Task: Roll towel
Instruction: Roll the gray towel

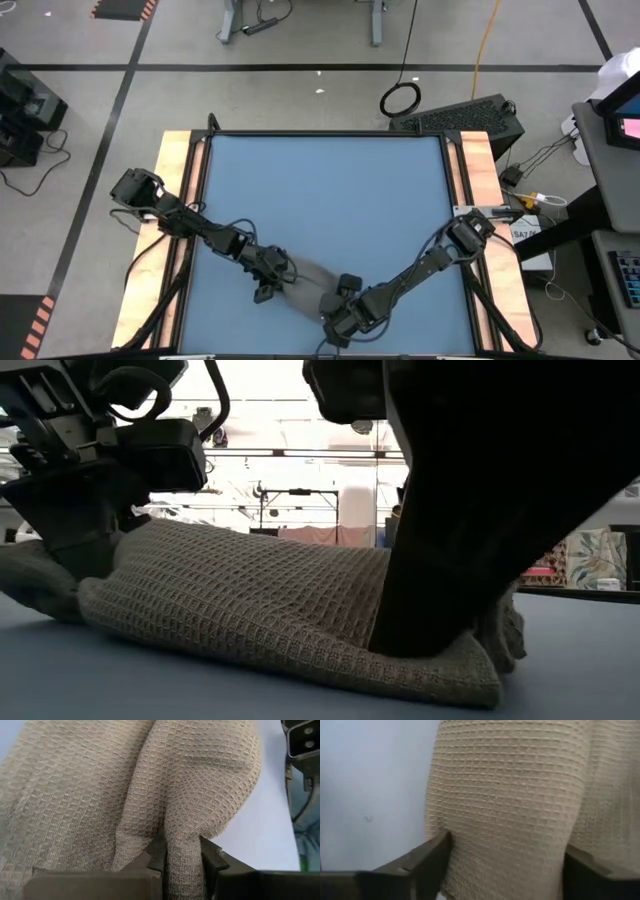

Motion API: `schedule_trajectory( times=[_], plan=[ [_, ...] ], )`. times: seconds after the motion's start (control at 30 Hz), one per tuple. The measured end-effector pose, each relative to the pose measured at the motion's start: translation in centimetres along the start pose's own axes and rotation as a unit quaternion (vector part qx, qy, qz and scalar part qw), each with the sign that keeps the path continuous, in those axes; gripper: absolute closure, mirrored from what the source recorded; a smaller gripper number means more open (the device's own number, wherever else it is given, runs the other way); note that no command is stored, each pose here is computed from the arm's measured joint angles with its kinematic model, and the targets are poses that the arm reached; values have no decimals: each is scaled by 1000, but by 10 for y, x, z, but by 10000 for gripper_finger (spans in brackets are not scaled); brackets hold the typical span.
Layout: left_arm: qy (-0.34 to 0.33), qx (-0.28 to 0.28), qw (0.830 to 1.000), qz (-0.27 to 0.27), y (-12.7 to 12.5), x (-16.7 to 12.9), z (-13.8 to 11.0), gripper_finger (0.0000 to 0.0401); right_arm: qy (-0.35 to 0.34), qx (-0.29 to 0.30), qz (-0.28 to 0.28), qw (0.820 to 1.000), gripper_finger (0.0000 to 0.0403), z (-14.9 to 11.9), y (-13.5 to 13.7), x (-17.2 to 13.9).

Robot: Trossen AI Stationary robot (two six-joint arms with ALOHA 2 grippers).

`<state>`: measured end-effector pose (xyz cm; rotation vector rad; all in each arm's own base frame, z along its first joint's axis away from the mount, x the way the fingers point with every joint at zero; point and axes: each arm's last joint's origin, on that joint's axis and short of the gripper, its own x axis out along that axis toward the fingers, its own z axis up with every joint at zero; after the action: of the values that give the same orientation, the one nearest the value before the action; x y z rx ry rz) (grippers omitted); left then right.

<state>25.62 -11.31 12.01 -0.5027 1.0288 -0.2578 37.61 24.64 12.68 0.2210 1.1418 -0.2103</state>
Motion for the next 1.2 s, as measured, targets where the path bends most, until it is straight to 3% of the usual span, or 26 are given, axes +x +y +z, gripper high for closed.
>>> schedule_trajectory(
  times=[0.23, 0.6, 0.83, 0.9, 1.07, 1.2],
  plan=[
    [-21, 35, 999, 8, -3, -8, 3, 303, 15, -24, 26, 999, 222, 5, -2, 2],
    [-97, 118, 987, -38, -36, -73, 7, 218, 7, -41, 41, 998, 350, 6, 1, 3],
    [-157, 233, 958, -63, -84, -78, -23, 189, 19, -33, 55, 998, 355, 8, -1, 4],
    [-175, 266, 947, -39, -96, -73, -35, 181, 25, -25, 69, 997, 354, 12, -2, 3],
    [-214, 324, 917, 86, -104, -57, -61, 155, 27, -15, 104, 994, 354, 20, -4, -1],
    [-196, 344, 911, 118, -102, -39, -72, 123, 33, -10, 115, 993, 354, 22, -5, -8]
  ],
)
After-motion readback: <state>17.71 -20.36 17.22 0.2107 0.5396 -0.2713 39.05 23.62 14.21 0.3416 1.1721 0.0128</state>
